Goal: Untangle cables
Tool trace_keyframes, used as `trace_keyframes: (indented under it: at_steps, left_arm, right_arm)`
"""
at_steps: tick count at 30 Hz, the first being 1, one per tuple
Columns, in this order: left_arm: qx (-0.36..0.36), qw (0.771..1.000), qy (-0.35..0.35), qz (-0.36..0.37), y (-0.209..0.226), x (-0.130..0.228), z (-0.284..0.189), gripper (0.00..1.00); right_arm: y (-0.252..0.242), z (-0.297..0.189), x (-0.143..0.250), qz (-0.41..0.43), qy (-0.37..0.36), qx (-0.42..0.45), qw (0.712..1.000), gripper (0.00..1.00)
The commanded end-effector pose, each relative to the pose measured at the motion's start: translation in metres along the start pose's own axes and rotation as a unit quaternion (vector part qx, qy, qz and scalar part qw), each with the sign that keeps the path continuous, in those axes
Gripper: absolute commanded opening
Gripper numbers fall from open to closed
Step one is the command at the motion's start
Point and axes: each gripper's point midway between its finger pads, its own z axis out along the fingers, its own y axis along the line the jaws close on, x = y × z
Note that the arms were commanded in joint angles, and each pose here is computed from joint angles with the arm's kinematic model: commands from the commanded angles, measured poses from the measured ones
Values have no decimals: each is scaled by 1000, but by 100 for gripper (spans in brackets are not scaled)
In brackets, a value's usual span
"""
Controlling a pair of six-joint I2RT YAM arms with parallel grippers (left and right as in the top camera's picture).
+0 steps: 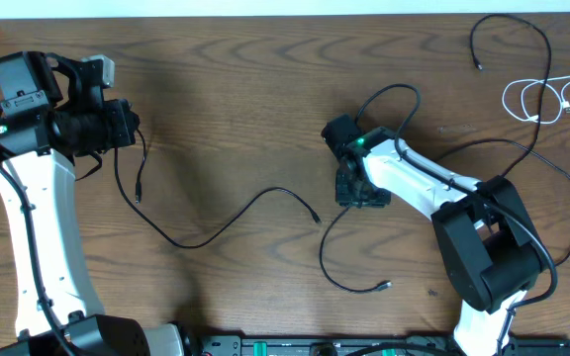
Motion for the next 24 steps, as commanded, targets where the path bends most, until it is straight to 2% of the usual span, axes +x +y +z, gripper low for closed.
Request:
trace_keyframes:
  at_steps: [1,2,6,9,14,16,21,24]
  left_arm:
    - [8,1000,-5,1,-4,-4,-2,8]
    - [8,1000,-5,1,-4,-4,-2,8]
    - [8,1000,-5,-1,-4,-4,-2,8]
    - [8,1000,-4,-2,-4,-4,-2,8]
    - [8,1000,-3,-13,-4,-3,-2,8]
    - [8,1000,-3,-15,-4,-3,-2,8]
    - [11,1000,-2,-14,-7,-3,-1,8]
    - [20,1000,2,1,-19,-3,3,8]
  right_arm:
    - [-28,22,5,5,12,67,998,9]
    - [-33,22,-2,16,8,68,998,1]
    - [-58,7,-42,50,-14,57,997,1]
    - [-93,-28,-99,68,-56,35,995,1]
    - [-183,-112,-181,121,-148,23,981,1]
    - [-246,-161,-206,176,-204,26,963,1]
    - [-350,-223,-215,243,-279,29,928,1]
    - [-345,-211,-198,236,-239,-47,941,1]
